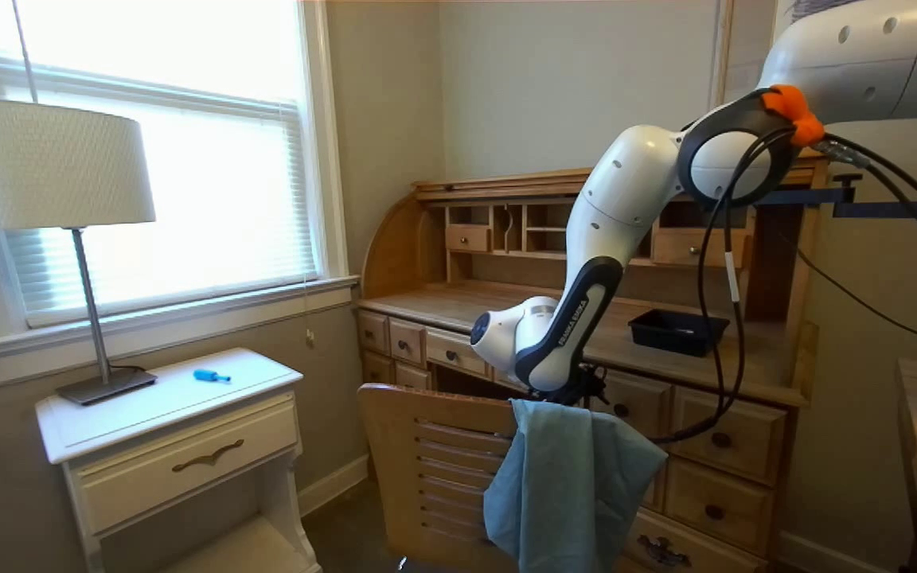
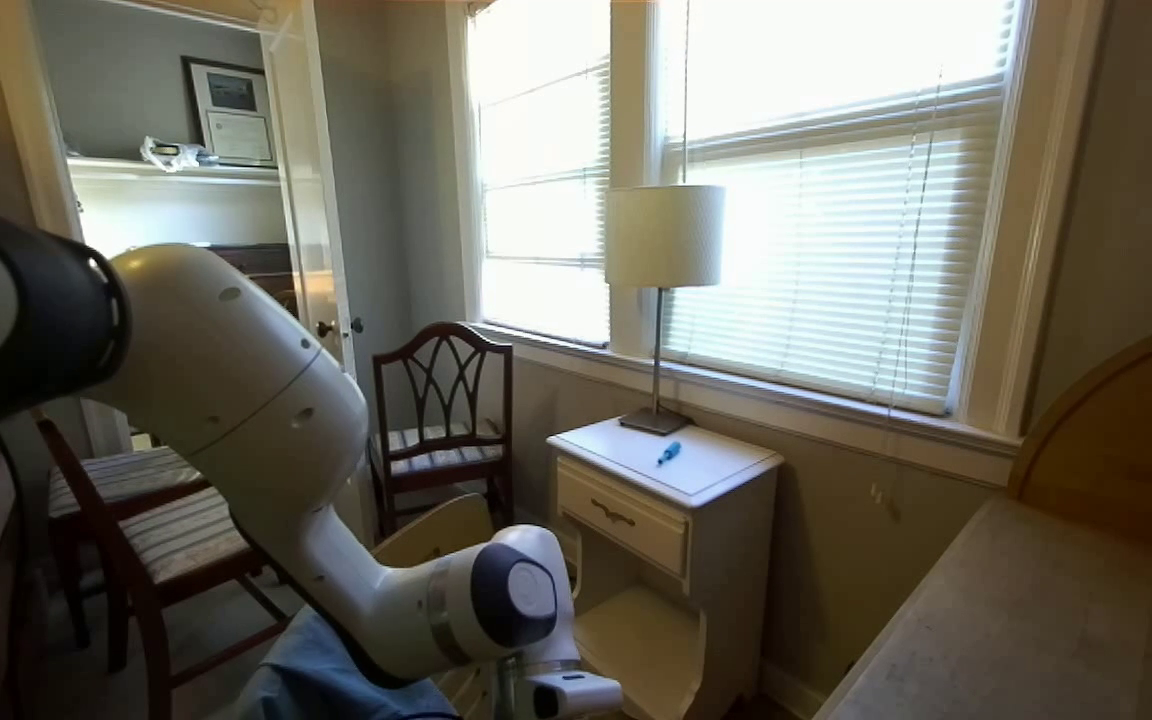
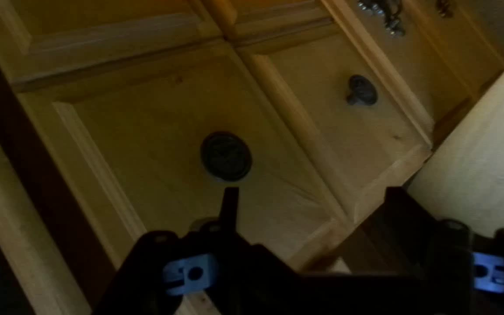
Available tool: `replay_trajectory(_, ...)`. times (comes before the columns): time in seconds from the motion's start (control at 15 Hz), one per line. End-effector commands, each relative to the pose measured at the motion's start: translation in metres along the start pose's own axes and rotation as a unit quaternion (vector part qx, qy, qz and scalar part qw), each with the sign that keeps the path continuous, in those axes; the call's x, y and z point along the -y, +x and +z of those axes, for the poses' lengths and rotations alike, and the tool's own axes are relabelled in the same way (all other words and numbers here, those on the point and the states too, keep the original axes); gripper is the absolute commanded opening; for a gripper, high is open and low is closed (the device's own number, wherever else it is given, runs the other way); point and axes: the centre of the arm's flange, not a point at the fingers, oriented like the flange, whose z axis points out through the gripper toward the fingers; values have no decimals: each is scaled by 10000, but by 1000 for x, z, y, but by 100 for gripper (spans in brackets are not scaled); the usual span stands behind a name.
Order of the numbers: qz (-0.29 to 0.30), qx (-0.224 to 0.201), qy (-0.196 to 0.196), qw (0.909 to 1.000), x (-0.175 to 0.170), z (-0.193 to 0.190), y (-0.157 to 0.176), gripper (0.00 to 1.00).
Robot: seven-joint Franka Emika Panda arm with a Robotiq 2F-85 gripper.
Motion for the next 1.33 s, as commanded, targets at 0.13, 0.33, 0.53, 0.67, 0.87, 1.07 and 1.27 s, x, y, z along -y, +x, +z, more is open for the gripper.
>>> replay_trajectory(0.13, -38, 139, -577, 9982, 2, 12, 2, 100)
replay_trajectory(0.33, -90, 259, -721, 9970, 2, 17, -6, 100)
replay_trajectory(0.53, -119, 365, -910, 9951, -1, 28, -12, 100)
replay_trajectory(0.67, -197, 362, -932, 9948, 1, 41, -10, 100)
replay_trajectory(0.87, -110, 347, -927, 9950, -22, 34, -17, 100)
replay_trajectory(1.07, -207, 332, -932, 9949, -22, 38, -18, 100)
replay_trajectory(1.27, -318, 167, -911, 9952, -15, 41, -15, 100)
